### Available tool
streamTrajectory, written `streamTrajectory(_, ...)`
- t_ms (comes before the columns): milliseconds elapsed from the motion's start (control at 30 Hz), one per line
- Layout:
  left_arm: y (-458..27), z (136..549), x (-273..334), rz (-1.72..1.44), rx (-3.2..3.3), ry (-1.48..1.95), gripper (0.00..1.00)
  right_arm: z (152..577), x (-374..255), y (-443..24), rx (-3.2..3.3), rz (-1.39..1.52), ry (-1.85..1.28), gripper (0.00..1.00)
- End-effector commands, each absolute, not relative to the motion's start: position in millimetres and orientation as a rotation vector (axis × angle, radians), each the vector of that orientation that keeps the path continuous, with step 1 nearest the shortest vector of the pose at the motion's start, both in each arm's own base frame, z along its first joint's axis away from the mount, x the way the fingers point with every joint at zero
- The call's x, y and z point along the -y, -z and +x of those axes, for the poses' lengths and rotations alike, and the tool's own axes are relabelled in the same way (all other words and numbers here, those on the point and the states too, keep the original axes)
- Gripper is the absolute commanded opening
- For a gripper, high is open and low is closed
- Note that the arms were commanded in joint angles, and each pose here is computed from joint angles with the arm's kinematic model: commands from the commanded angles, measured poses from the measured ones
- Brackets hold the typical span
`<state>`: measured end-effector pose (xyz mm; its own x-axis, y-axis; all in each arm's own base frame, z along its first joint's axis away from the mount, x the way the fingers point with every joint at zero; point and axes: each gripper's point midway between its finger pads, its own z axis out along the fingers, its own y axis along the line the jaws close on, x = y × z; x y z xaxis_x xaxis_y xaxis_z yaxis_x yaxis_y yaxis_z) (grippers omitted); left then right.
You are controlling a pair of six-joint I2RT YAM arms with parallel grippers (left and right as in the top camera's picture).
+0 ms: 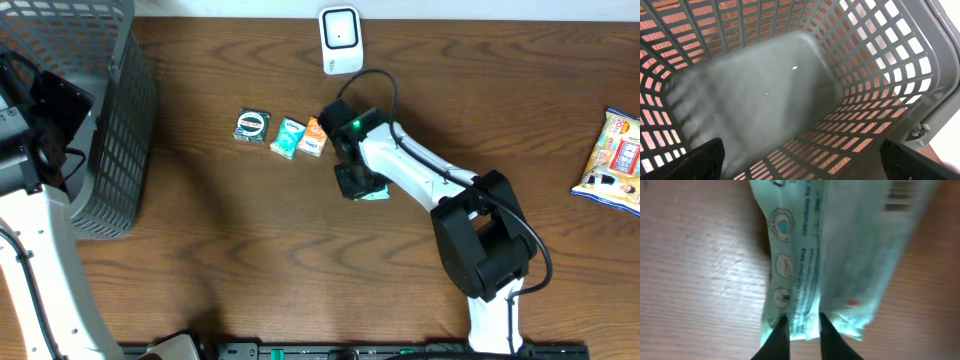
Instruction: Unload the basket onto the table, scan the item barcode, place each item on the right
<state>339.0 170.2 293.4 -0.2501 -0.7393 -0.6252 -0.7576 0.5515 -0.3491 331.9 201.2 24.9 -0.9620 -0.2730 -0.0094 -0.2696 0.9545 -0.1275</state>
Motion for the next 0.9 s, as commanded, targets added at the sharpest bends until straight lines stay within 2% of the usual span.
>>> streamTrajectory(0, -295.9, 338.1, -172.9, -1.213, -1.998, -0.039, 0.98, 358.2, -202.3, -51.0, -2.978, -0.403, 0.288, 0.18)
streamTrajectory(267, -295.9, 338.1, -172.9, -1.213, -1.998, -0.039, 0.98, 376.3, -217.3, -73.0, -2.859, -0.419, 0.321, 0.47)
streamTrajectory(400, -295.9, 338.1, -172.9, -1.213, -1.998, -0.039, 0.98, 378.8, -216.6, -73.2, -2.848, -0.414, 0.33, 0.75)
streamTrajectory(500, -295.9, 338.1, -172.9, -1.213, -1.998, -0.039, 0.98, 380.6, -218.4, -69.3, -2.842, -0.412, 0.323, 0.86)
streamTrajectory(733, -295.9, 338.1, -172.9, -1.213, -1.998, -0.039, 0.98, 377.4, -209.0, -40.1, -2.852, -0.431, 0.425, 0.99)
streamTrajectory(833, -295.9, 338.1, -172.9, -1.213, -1.998, -0.039, 0.98, 378.7, -204.5, -31.9, -2.838, -0.443, 0.5, 0.98)
streamTrajectory(867, -295.9, 338.1, -172.9, -1.213, -1.998, -0.039, 0.98, 376.7, -204.9, -26.6, -2.846, -0.441, 0.514, 0.92)
